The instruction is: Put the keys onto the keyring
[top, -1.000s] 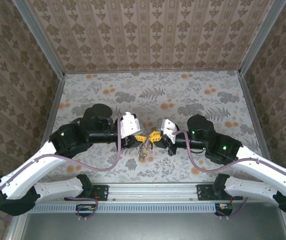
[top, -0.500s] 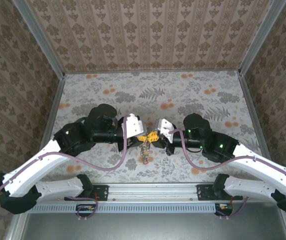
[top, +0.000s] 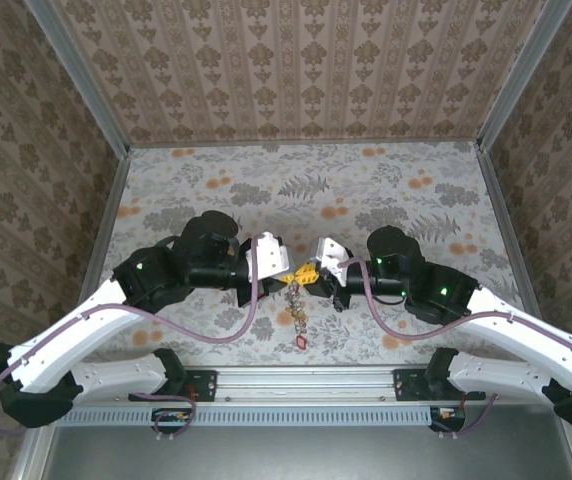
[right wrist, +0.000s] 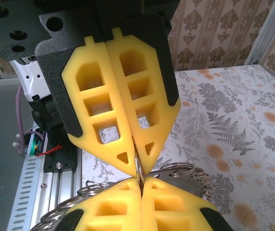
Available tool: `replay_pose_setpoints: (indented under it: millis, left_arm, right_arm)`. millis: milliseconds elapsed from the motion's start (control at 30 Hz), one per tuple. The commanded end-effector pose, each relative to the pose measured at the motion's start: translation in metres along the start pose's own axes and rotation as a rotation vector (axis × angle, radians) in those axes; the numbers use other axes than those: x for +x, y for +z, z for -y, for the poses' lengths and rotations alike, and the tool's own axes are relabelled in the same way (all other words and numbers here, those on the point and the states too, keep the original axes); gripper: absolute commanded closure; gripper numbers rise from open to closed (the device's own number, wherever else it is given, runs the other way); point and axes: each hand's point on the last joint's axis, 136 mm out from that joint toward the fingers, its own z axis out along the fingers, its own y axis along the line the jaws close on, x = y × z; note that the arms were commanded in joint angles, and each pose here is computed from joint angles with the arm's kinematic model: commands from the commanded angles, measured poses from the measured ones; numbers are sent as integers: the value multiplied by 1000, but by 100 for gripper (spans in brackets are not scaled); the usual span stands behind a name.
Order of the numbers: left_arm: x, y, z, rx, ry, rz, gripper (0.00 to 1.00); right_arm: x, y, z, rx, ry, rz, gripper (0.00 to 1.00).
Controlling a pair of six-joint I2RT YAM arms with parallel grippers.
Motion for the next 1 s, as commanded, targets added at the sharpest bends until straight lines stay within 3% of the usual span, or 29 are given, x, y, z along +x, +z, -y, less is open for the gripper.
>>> replay_pose_setpoints:
  millis: [0,67,233,467,733,967]
  left_arm:
    - [-9,-6,5,10,6,68,100]
    - [-16,-12,6,6,7,119,100]
    - [-36,-26,10,17,1,291,100]
    - [-50,-37,12,0,18,459,100]
    - [-60,-44,10,-17,34,547,100]
    - [-62,-46,4,-47,36,562,100]
  right_arm:
    - [-35,-10,-7,-28,-49,116,100]
    - [-34,-10,-9,-41,-45,122,100]
    - [-33,-11,-13,-60,-34,143,88]
    - [-32,-10,-14,-66,-29,144,89]
    - [-31,-11,-18,-80,-34,156,88]
    - [-32,-18,-17,-60,-44,172,79]
